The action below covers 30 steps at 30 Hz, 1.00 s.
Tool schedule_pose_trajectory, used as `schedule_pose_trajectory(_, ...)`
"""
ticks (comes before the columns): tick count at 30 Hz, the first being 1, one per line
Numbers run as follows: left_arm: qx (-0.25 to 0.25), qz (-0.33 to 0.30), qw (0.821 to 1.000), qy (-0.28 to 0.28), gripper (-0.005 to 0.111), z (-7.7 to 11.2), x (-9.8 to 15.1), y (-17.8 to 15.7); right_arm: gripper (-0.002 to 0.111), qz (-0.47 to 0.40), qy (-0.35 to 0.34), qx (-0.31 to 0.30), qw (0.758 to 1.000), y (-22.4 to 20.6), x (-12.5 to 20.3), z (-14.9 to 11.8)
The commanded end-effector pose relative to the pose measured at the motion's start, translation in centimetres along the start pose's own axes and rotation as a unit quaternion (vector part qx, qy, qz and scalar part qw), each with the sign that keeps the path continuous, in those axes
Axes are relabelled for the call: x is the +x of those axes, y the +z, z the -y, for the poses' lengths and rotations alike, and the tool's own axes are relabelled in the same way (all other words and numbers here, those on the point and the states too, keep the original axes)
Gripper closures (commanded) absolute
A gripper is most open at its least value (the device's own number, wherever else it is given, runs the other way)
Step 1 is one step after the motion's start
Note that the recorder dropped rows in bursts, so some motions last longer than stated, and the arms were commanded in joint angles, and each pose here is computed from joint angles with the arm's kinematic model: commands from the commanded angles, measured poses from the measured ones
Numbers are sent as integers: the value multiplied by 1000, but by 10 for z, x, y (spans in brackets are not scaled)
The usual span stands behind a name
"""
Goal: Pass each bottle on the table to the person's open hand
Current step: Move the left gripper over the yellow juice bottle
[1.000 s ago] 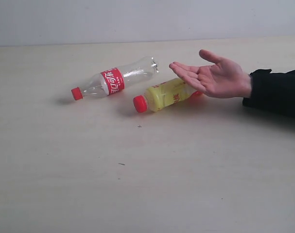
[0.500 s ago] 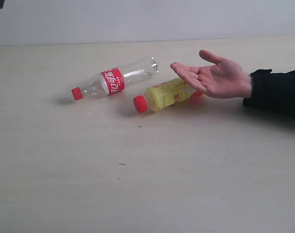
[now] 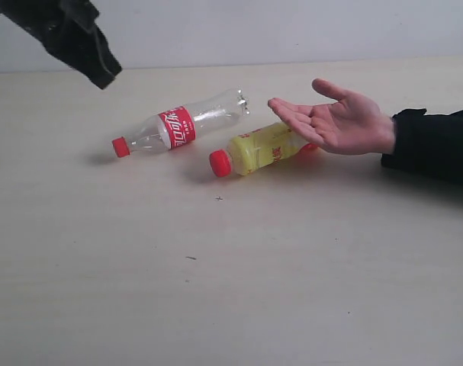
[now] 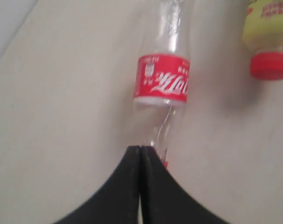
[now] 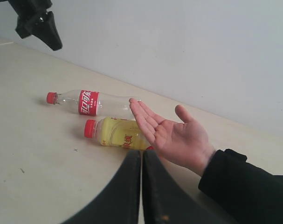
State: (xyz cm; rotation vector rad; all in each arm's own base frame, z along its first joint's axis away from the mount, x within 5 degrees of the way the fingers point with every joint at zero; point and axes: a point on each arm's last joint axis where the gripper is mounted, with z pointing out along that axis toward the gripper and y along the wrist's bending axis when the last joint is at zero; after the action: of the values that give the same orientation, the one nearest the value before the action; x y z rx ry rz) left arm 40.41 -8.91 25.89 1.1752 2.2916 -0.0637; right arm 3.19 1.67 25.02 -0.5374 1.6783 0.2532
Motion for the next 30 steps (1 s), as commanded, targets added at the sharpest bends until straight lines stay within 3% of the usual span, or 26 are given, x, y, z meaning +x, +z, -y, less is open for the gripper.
schedule_pose_trajectory(1,-9,45,998,46,107,23,-31,23,106,5,3,-1,1000,1,0,0)
schedule_pose_trajectory(9,3,78,991,106,105,79,-66,58,106,5,3,-1,1000,1,0,0)
schedule_pose_trajectory(12,18,70,990,124,90,95,-69,70,106,5,3,-1,1000,1,0,0)
schedule_pose_trajectory(16,37,61,989,128,59,111,-71,82,106,5,3,-1,1000,1,0,0)
schedule_pose_trajectory(19,40,59,988,137,40,118,-72,88,106,5,3,-1,1000,1,0,0)
schedule_pose_trajectory(21,40,62,988,137,33,121,-73,91,106,5,3,-1,1000,1,0,0)
schedule_pose_trajectory(24,39,67,989,130,31,123,-74,94,106,5,3,-1,1000,1,0,0)
schedule_pose_trajectory(25,44,68,993,91,31,123,-74,94,106,5,3,-1,1000,1,0,0)
schedule_pose_trajectory(30,38,86,995,42,31,122,-84,90,106,5,3,-1,1000,1,0,0)
